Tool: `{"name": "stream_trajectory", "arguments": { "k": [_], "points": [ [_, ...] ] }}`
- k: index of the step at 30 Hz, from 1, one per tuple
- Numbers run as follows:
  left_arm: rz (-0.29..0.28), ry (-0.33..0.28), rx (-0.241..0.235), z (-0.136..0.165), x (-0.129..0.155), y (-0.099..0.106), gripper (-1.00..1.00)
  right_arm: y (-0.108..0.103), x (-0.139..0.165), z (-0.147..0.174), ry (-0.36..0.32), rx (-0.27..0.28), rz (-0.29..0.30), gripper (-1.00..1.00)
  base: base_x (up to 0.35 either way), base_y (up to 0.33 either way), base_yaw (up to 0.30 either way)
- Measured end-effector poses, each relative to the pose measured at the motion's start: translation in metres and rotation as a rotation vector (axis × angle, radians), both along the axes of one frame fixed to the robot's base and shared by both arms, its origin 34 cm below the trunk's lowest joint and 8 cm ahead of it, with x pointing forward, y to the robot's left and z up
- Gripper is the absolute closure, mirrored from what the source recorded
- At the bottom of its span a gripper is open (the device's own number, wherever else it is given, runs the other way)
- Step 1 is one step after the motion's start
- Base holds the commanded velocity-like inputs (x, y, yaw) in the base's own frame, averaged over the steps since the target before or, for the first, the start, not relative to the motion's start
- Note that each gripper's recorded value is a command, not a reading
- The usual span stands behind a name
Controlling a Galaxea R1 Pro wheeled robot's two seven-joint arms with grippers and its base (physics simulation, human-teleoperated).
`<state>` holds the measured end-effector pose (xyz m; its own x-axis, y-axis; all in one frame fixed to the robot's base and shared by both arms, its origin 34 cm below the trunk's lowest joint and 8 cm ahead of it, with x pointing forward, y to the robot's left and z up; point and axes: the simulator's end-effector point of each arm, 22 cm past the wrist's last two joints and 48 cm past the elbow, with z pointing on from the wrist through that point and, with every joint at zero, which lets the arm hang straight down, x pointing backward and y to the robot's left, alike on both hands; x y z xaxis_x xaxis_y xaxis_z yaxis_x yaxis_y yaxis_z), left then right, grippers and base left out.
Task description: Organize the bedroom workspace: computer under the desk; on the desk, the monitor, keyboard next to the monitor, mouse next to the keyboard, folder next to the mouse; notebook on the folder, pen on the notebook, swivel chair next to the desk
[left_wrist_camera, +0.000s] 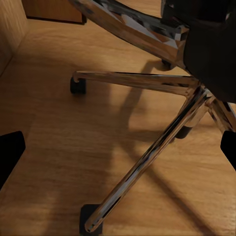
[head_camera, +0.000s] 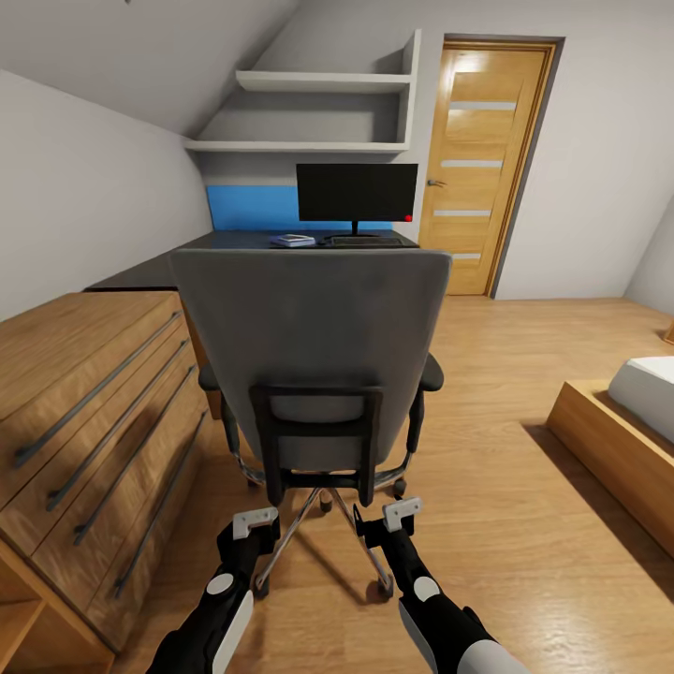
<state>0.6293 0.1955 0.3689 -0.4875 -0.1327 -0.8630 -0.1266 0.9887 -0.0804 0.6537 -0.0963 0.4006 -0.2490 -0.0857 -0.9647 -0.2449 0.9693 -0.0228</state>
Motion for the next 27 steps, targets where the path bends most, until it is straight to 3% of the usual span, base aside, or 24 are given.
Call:
{"name": "stream_trajectory", "arguments": {
  "k": [18,27],
  "points": [
    [-0.005,0.008,-0.001,-0.0039,-0.0024,-0.0016,-1.00,-0.0006,0.0000,-0.0004,0.001,-0.001,-0.002,-1.00,0.001,-0.022,0.000],
    [-0.036,0.005,-0.016,-0.0041,-0.0021,-0.0088,-1.00,-0.0007,-0.0002,-0.0010,0.003,-0.001,-0.002,-1.00,0.000,0.000,0.000]
  ]
}}
